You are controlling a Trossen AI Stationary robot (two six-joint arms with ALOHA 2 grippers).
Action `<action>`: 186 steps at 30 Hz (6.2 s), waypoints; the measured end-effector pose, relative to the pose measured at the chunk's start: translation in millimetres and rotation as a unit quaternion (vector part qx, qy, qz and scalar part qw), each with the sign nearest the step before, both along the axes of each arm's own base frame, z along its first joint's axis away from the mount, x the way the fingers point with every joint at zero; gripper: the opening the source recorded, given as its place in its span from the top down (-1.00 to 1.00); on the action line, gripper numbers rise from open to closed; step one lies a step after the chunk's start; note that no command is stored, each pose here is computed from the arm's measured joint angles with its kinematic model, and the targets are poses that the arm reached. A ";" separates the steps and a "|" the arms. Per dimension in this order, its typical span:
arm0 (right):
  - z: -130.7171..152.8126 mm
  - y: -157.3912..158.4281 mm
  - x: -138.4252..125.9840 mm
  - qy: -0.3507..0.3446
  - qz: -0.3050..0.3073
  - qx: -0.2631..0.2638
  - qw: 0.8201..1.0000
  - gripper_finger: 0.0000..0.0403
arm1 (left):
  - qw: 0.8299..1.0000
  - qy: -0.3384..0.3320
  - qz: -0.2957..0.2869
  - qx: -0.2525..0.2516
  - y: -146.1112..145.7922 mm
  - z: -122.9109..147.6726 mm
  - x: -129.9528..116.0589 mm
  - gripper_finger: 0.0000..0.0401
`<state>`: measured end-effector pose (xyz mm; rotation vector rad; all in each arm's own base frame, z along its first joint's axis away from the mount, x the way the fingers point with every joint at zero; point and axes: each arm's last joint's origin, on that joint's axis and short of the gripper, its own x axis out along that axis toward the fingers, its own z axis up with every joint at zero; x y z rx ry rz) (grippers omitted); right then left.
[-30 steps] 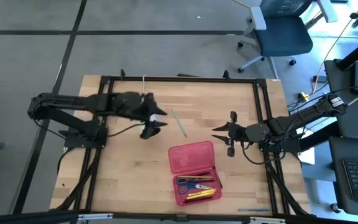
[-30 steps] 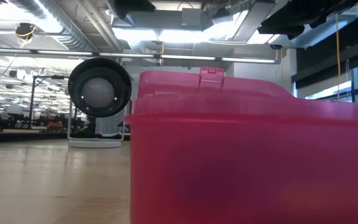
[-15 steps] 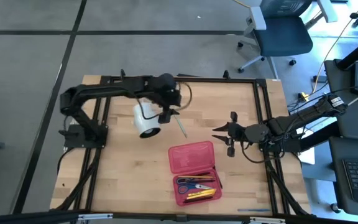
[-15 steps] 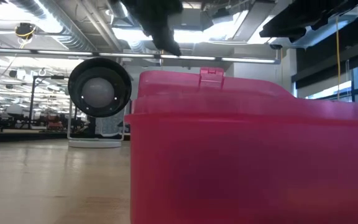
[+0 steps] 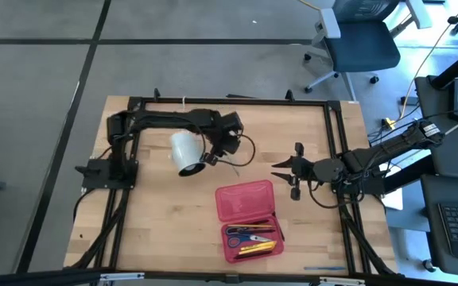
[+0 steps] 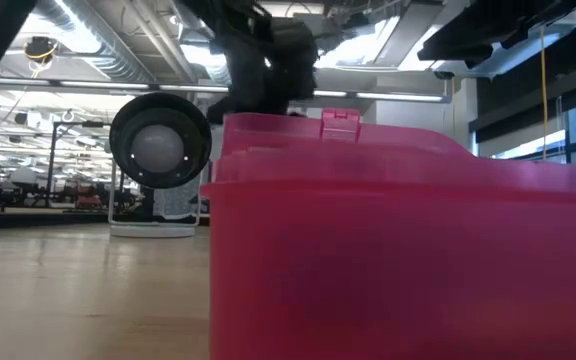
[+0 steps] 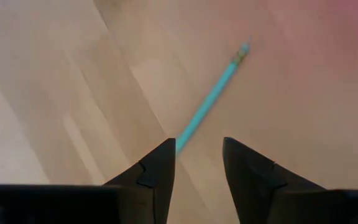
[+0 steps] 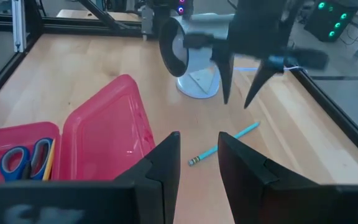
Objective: Pick & place school supplies into a supply box
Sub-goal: Put the light blue pencil into the pink supply box
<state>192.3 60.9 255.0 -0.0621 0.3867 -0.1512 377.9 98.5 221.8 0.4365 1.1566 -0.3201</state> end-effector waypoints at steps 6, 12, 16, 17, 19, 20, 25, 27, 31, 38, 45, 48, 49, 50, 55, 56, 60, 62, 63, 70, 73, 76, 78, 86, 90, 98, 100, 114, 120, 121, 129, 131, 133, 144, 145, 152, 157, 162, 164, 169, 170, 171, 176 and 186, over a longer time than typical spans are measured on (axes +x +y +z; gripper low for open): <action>-0.6 -0.2 -0.3 0.004 0.000 -0.001 1.000 0.45 | 0.998 0.047 -0.029 0.034 -4.2 -30.3 9.9 0.41; -3.4 -0.7 -1.6 0.019 -0.001 -0.005 1.000 0.45 | 0.995 0.047 -0.060 0.056 -9.4 -40.5 16.9 0.46; -4.4 -0.8 -2.1 0.023 -0.005 0.002 1.000 0.45 | 0.996 0.021 -0.063 0.064 -12.4 -38.9 22.6 0.49; -4.6 -0.9 -2.1 0.024 -0.005 0.002 1.000 0.45 | 0.996 0.017 -0.058 0.062 -13.4 -38.6 23.6 0.49; -4.7 -1.0 -2.2 0.024 -0.006 0.003 1.000 0.45 | 0.996 0.015 -0.056 0.061 -14.2 -38.5 24.1 0.49; -4.7 -0.9 -2.2 0.025 -0.006 0.003 1.000 0.45 | 0.996 0.015 -0.056 0.061 -14.9 -38.5 24.1 0.49; -4.7 -0.9 -2.3 0.025 -0.006 0.003 1.000 0.45 | 0.996 0.017 -0.060 0.060 -19.2 -41.4 25.9 0.49; -4.7 -0.9 -2.3 0.025 -0.006 0.003 1.000 0.45 | 0.996 0.015 -0.063 0.061 -21.9 -41.2 26.6 0.49; -4.7 -0.9 -2.3 0.025 -0.006 0.002 1.000 0.45 | 0.995 0.010 -0.068 0.065 -27.3 -40.9 28.8 0.49; -5.2 -1.0 -2.5 0.027 -0.006 0.002 1.000 0.45 | 0.995 0.005 -0.067 0.072 -35.5 -40.4 31.4 0.44; -6.8 -1.4 -3.3 0.036 -0.006 -0.002 0.999 0.45 | 0.994 0.001 -0.078 0.073 -44.2 -40.2 33.3 0.14; -6.8 -1.3 -3.3 0.036 -0.006 -0.002 0.999 0.45 | 0.995 -0.007 -0.066 0.069 -46.9 -39.5 34.9 0.04; -6.8 -1.4 -3.3 0.036 -0.006 -0.002 0.999 0.45 | 0.996 -0.007 -0.058 0.066 -47.0 -39.5 34.8 0.02; -6.8 -1.4 -3.3 0.037 -0.006 -0.002 0.999 0.45 | 0.997 -0.007 -0.049 0.062 -47.2 -39.5 34.8 0.00; -6.8 -1.3 -3.3 0.036 -0.006 -0.002 0.999 0.45 | 0.998 -0.008 -0.022 0.050 -49.1 -39.5 35.1 -0.03; -6.8 -1.3 -3.3 0.036 -0.006 -0.002 0.999 0.45 | 0.999 -0.009 -0.021 0.049 -49.1 -39.5 35.2 -0.03; -6.9 -1.3 -3.4 0.035 -0.010 0.006 0.999 0.45 | 0.999 -0.012 -0.034 0.038 -50.0 -39.4 35.5 0.00; -7.2 -1.4 -3.6 0.037 -0.011 0.009 0.999 0.45 | 0.998 -0.021 -0.051 0.029 -52.1 -41.8 38.3 0.02; -7.5 -1.4 -3.7 0.039 -0.011 0.008 0.999 0.45 | 0.998 -0.024 -0.056 0.028 -53.0 -43.0 39.5 0.04; -8.5 -1.7 -4.3 0.042 -0.017 0.018 0.999 0.45 | 0.996 -0.011 -0.082 0.033 -53.6 -64.9 45.6 0.13; -8.6 -1.6 -4.3 0.043 -0.014 0.019 0.999 0.45 | 0.996 0.000 -0.084 0.030 -54.0 -73.0 46.4 0.16; -8.6 -1.6 -4.3 0.043 -0.014 0.019 0.999 0.45 | 0.995 0.002 -0.098 0.030 -57.8 -76.7 47.5 0.20; -8.6 -1.5 -4.3 0.043 -0.014 0.019 0.999 0.45 | 0.994 0.005 -0.105 0.033 -59.1 -79.9 48.2 0.22; -8.5 -1.5 -4.3 0.043 -0.013 0.020 0.999 0.45 | 0.995 0.013 -0.099 0.019 -55.9 -85.9 48.5 0.36; -8.5 -1.5 -4.3 0.043 -0.013 0.020 0.999 0.45 | 0.997 0.014 -0.076 -0.009 -51.6 -86.9 47.6 0.46; -8.5 -1.4 -4.3 0.043 -0.013 0.020 0.999 0.45 | 0.998 0.018 -0.048 -0.035 -49.1 -88.2 46.4 0.70; -8.5 -1.5 -4.3 0.043 -0.013 0.020 0.999 0.45 | 0.998 0.019 -0.046 -0.035 -49.2 -88.4 46.4 0.76; -8.6 -1.4 -4.2 0.043 -0.013 0.020 0.999 0.45 | 0.995 0.025 0.072 -0.069 -60.2 -88.3 48.3 0.95; -8.6 -1.4 -4.3 0.043 -0.012 0.020 0.999 0.45 | 0.979 0.030 0.170 -0.106 -62.7 -88.3 48.8 0.97; -8.6 -1.4 -4.3 0.043 -0.012 0.020 0.999 0.45 | 0.977 0.031 0.182 -0.110 -62.8 -88.3 48.7 0.97; -9.0 -1.5 -4.5 0.045 -0.012 0.019 0.999 0.45 | 0.968 0.022 0.223 -0.111 -61.9 -85.4 51.9 0.97; -9.0 -1.5 -4.5 0.045 -0.012 0.019 0.999 0.45 | 0.968 0.018 0.226 -0.108 -61.6 -83.2 54.2 0.98; -9.1 -1.5 -4.5 0.046 -0.012 0.019 0.999 0.45 | 0.968 0.012 0.226 -0.108 -61.0 -80.7 57.1 0.98; -9.6 -1.7 -4.8 0.049 -0.012 0.018 0.999 0.45 | 0.968 0.009 0.241 -0.073 -57.7 -62.1 62.6 0.98; -9.6 -1.6 -4.8 0.049 -0.012 0.018 0.999 0.45 | 0.968 0.013 0.242 -0.070 -57.5 -60.8 62.2 0.98; -9.6 -1.6 -4.8 0.049 -0.012 0.018 0.999 0.45 | 0.967 0.011 0.253 -0.042 -55.2 -42.9 65.9 0.98; -9.6 -1.6 -4.8 0.049 -0.012 0.018 0.999 0.45 | 0.965 0.008 0.260 -0.022 -53.7 -22.2 68.8 0.98; -9.7 -1.6 -4.9 0.049 -0.012 0.018 0.999 0.45 | 0.963 -0.002 0.268 -0.001 -52.3 10.2 71.9 0.98; -9.6 -1.7 -4.8 0.049 -0.013 0.018 0.999 0.45 | 0.963 -0.011 0.270 0.005 -53.3 25.7 72.9 0.98; -10.5 -1.9 -5.3 0.051 -0.021 0.033 0.998 0.45 | 0.959 -0.061 0.275 -0.003 -60.2 72.5 75.9 0.98; -11.3 -2.1 -5.8 0.055 -0.024 0.036 0.998 0.45 | 0.958 -0.075 0.277 -0.008 -62.4 81.5 76.5 0.98; -12.3 -2.3 -6.4 0.059 -0.027 0.038 0.997 0.45 | 0.956 -0.089 0.279 -0.014 -65.0 90.3 76.8 0.98; -19.4 -6.2 -11.9 0.086 -0.082 0.050 0.992 0.45 | 0.945 -0.127 0.288 -0.094 -84.8 122.8 75.8 0.98; -29.1 -11.7 -21.4 0.133 -0.135 0.033 0.981 0.45 | 0.919 -0.149 0.305 -0.201 -165.7 135.3 75.8 0.98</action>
